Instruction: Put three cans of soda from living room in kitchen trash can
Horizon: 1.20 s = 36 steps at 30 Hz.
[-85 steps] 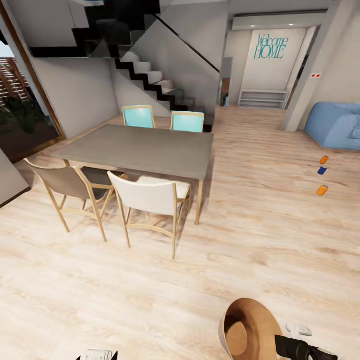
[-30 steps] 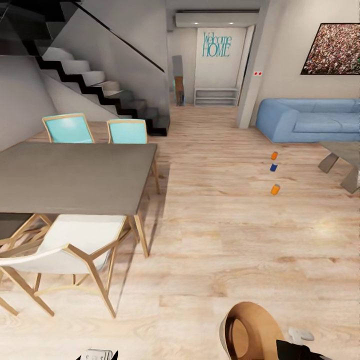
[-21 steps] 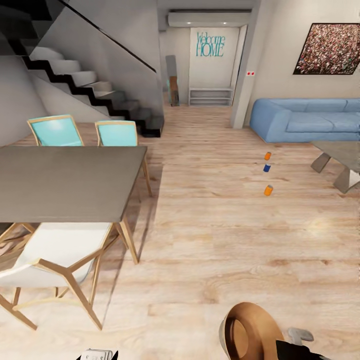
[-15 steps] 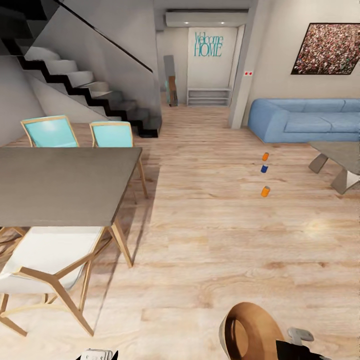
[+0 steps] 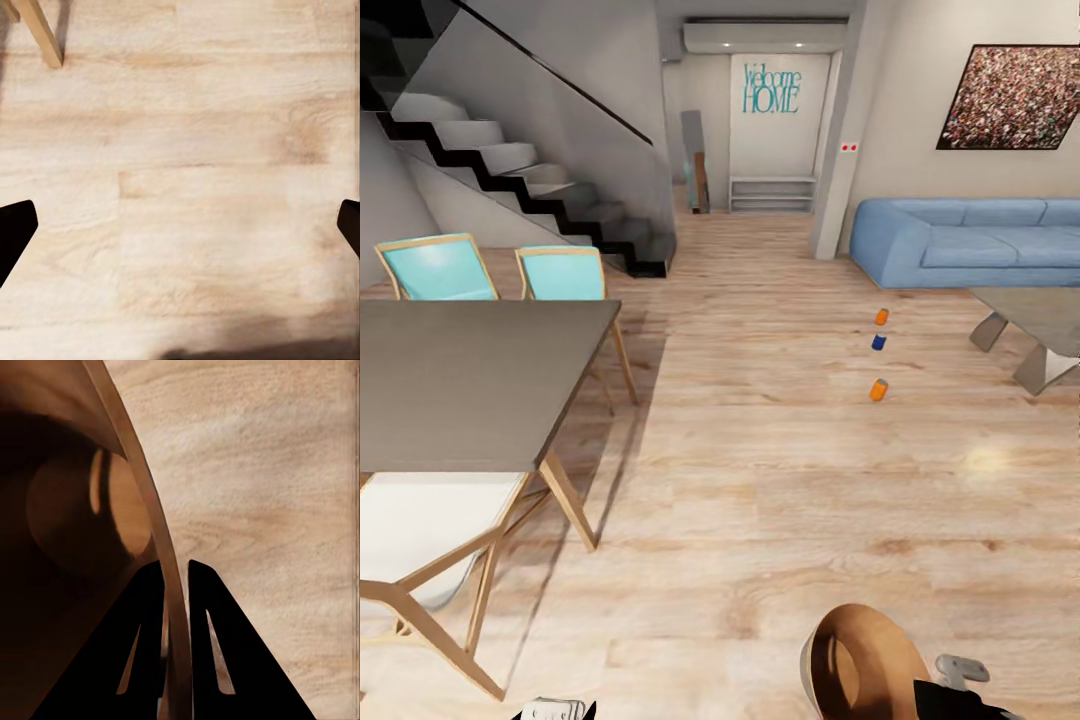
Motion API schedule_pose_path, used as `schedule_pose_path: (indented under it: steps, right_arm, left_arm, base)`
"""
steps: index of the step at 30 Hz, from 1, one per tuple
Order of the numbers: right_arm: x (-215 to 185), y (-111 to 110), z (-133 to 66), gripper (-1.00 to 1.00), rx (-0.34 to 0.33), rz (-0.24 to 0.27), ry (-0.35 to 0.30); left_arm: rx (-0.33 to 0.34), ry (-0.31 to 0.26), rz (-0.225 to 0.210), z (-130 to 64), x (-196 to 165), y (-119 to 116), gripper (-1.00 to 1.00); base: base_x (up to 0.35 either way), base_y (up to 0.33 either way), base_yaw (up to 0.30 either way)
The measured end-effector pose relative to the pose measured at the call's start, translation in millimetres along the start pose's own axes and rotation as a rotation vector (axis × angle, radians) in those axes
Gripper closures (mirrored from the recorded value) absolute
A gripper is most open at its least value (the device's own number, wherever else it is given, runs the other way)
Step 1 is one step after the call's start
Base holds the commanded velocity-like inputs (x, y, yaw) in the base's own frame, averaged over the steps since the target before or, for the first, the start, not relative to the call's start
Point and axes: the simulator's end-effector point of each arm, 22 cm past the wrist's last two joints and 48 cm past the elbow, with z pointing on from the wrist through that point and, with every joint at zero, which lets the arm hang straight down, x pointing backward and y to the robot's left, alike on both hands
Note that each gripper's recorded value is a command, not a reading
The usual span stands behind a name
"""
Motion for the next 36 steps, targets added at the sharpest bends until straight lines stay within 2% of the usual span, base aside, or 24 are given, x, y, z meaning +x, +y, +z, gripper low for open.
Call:
schedule_pose_path:
  steps: [9,19,36]
  right_arm:
    - [-1.4,-5.3,-1.5,1.00,0.008,-0.006,-0.001]
    - [-10.5,-42.6,-11.8,1.00,0.057,-0.028,-0.007]
    - [-12.6,-48.7,-13.7,1.00,0.064,-0.025,-0.012]
  left_arm:
    - [0.000,-0.001,0.000,-0.2,-0.6,-0.1,-1.00]
    - [0.000,-0.003,0.000,-0.3,-1.3,-0.1,-1.00]
    - [0.000,-0.002,0.001,-0.1,-1.0,0.0,-1.00]
  base:
    - [0.168,-0.285,-0.157]
    - [0.169,-0.285,-0.103]
    - [0.209,-0.266,-0.003]
